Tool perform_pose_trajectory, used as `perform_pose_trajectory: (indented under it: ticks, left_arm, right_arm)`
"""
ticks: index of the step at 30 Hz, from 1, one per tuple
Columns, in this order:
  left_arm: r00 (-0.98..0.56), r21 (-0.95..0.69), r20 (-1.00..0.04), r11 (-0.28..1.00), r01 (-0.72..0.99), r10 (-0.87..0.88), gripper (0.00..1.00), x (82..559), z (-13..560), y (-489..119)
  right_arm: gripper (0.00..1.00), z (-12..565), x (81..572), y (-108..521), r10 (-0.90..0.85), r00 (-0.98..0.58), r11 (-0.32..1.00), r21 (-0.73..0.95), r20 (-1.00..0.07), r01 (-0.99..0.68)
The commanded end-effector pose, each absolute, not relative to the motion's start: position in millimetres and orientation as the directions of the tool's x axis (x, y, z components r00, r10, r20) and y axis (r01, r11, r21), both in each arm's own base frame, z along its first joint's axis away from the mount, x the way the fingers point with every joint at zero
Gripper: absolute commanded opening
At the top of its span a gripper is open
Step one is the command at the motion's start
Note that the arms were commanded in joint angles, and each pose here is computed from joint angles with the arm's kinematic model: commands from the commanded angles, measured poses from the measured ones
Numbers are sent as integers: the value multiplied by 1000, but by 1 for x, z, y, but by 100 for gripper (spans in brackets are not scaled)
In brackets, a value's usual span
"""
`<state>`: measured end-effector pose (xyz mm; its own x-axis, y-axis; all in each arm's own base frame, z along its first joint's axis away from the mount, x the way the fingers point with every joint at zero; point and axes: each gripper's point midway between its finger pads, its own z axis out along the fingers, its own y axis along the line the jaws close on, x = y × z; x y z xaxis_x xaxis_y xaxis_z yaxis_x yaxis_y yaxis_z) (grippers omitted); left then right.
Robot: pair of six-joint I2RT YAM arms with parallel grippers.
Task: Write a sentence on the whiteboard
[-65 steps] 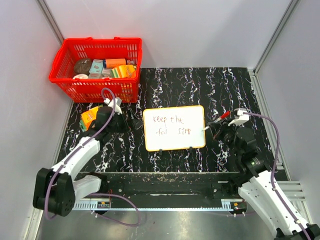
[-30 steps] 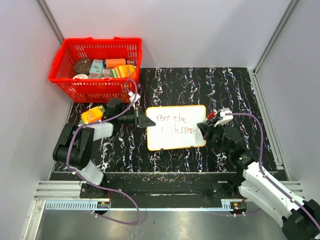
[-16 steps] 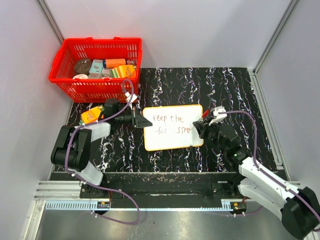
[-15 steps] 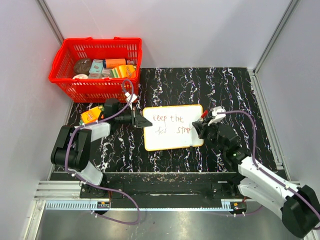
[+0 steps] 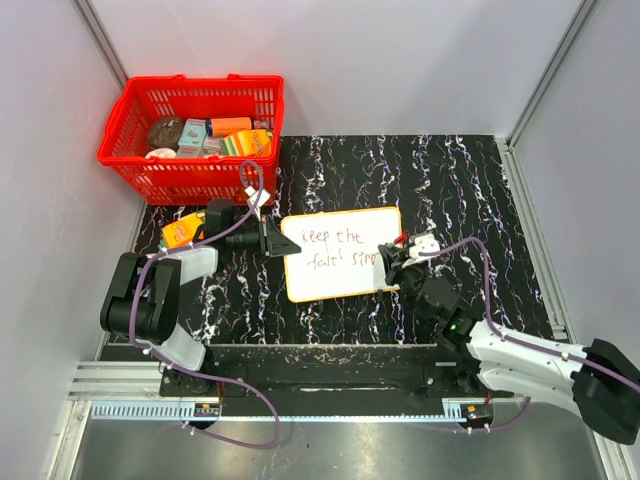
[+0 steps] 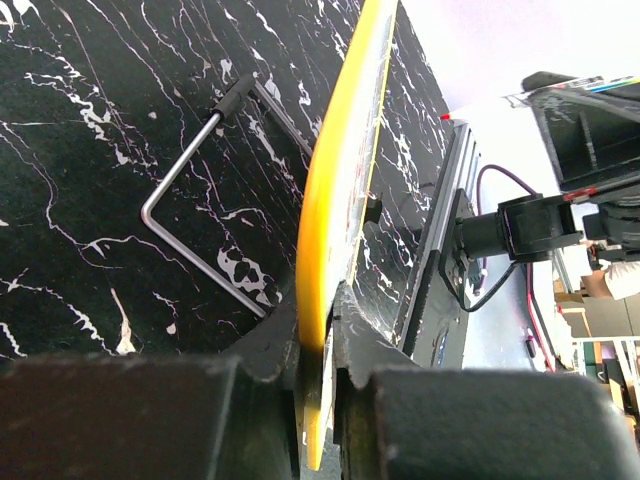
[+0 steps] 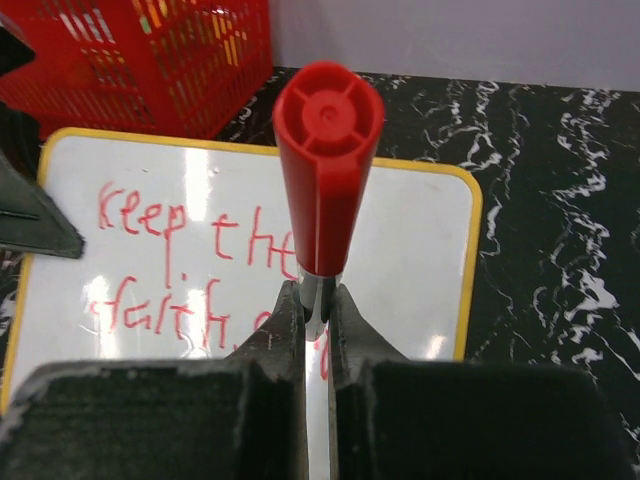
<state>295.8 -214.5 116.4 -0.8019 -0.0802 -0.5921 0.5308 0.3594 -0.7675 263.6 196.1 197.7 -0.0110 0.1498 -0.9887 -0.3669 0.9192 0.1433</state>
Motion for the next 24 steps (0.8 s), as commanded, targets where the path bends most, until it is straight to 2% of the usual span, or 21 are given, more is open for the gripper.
perform_pose_trajectory:
  ticks: [1, 5, 11, 24]
  left_arm:
    - [-747, -653, -651, 599, 463, -133, 0, 327, 79, -181]
    - [-751, -654, -647, 600, 460, -129, 0, 327, 76, -180]
    - [-760, -661, -637, 597, 454, -128, 0, 327, 72, -180]
    - [-767, -669, -630, 588, 455, -124, 0, 326, 70, -182]
  right_arm:
    - [0, 212, 270, 172, 187, 117, 960, 156, -975, -232]
    - [0, 208, 272, 174, 164, 134, 964, 129, -977, -234]
    - [0, 197, 271, 178, 208, 117, 952, 174, -971, -251]
    - [0, 182, 279, 176, 204, 103, 965, 182, -974, -190]
